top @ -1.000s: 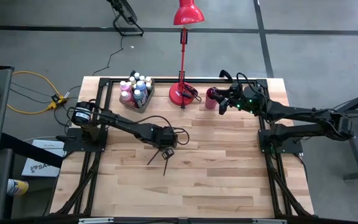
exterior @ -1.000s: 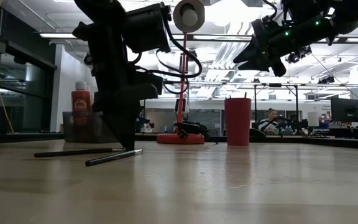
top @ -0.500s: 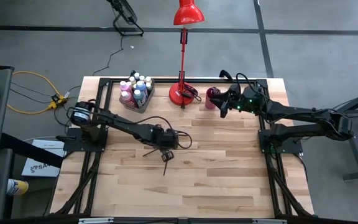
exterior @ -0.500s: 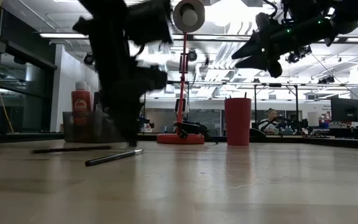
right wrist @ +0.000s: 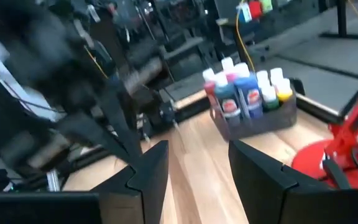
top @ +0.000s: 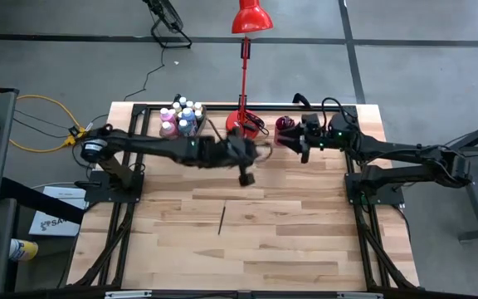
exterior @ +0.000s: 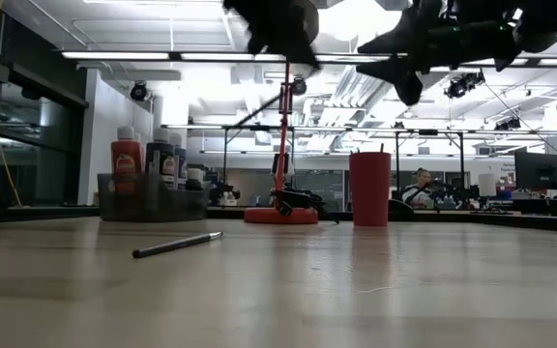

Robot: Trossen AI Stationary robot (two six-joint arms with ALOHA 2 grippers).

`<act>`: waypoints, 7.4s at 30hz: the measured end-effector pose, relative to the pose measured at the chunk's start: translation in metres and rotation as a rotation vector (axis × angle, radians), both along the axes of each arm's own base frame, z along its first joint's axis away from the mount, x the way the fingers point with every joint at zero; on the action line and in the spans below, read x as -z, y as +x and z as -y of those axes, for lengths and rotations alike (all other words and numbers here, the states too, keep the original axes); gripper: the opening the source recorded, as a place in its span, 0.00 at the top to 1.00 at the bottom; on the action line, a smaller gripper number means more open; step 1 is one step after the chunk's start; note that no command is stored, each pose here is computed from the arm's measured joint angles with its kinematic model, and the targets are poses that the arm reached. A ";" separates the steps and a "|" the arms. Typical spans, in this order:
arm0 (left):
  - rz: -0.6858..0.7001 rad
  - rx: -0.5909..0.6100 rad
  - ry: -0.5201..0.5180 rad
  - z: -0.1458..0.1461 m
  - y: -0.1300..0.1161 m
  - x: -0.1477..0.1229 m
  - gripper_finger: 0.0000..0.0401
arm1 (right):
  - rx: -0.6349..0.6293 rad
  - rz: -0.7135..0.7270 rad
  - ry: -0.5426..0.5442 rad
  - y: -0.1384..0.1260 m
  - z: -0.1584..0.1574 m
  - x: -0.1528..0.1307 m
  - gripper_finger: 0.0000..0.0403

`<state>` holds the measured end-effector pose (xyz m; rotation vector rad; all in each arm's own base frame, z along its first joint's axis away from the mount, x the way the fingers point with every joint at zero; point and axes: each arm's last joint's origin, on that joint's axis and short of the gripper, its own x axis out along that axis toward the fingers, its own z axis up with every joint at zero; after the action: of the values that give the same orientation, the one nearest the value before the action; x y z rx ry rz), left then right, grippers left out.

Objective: Pick & Place Paint Supplies
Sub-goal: Put the paint brush into the cup

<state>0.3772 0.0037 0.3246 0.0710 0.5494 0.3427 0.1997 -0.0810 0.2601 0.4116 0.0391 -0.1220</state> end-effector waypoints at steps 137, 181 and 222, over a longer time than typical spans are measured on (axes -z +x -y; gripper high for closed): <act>-0.536 -0.409 -0.568 0.057 -0.012 0.148 0.56 | 0.595 -0.333 0.048 -0.018 0.015 -0.029 0.47; -0.667 -0.821 -0.699 0.068 -0.010 0.144 0.65 | 0.041 -0.375 -0.150 -0.010 -0.046 -0.032 0.47; -0.563 -0.646 -1.127 0.198 -0.014 0.143 0.65 | -0.001 -0.479 -0.126 -0.014 -0.047 -0.023 0.47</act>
<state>0.3633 -0.1939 0.1814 -1.1514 1.2593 0.5990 0.1855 -0.0336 0.2828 0.2496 0.5007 -0.2186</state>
